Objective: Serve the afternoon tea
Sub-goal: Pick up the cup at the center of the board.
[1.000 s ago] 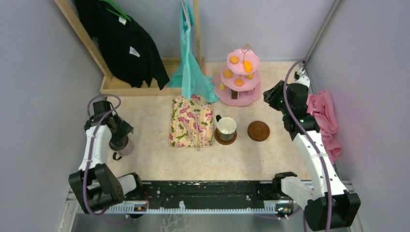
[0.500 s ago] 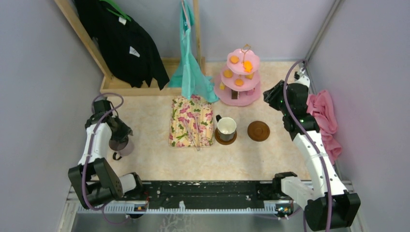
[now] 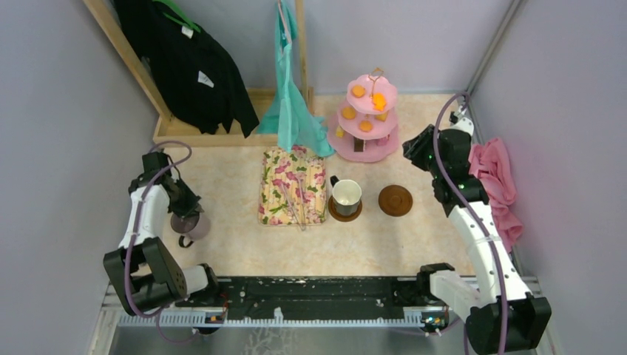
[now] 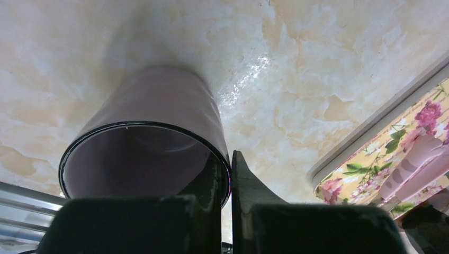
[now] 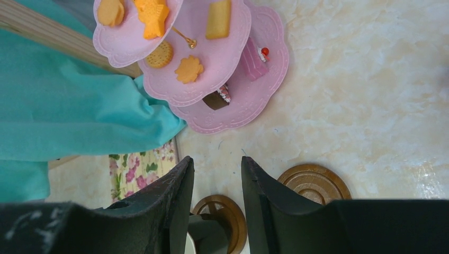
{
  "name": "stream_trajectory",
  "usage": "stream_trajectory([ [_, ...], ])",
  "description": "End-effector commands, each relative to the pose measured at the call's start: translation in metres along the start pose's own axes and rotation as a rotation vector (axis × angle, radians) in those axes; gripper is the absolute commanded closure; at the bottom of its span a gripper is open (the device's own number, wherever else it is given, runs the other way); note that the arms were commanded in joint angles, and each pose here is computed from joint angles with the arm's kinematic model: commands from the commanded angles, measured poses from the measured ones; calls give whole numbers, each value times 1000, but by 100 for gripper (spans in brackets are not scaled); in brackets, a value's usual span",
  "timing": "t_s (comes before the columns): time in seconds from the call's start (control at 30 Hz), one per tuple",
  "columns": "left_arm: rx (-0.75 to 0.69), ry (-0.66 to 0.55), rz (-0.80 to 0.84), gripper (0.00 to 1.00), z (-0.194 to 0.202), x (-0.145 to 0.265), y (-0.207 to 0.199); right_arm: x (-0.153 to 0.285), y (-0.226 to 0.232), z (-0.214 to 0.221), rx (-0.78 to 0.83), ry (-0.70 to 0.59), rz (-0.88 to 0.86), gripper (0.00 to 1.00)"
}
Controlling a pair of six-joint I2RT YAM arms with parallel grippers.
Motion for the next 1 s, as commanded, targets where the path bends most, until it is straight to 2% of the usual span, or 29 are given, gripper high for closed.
stream_trajectory([
  [0.0, -23, -40, 66, 100, -7, 22, -9, 11, 8, -15, 2, -68, -35, 61],
  [0.27, -102, -256, 293, 100, -21, 90, -37, 18, 8, -20, 11, -83, -19, 61],
  [0.53, -236, -442, 472, 100, -11, 149, -74, 25, 8, -30, 21, -113, 17, 61],
  [0.73, -404, -441, 562, 100, 22, 174, -135, 32, 13, -41, 19, -135, 31, 61],
  [0.97, -663, -441, 583, 100, 64, 188, -206, 41, 13, -54, 32, -175, 79, 61],
])
Point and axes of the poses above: each gripper's point midway between its finger pads, its own x axis back along the fingers, its own y axis along the line the jaws close on, z = x × y, the point moved 7 cm from there along x, back along the fingers, and after that the axes turned 2 degrees about -x, right-handed, at the moved point
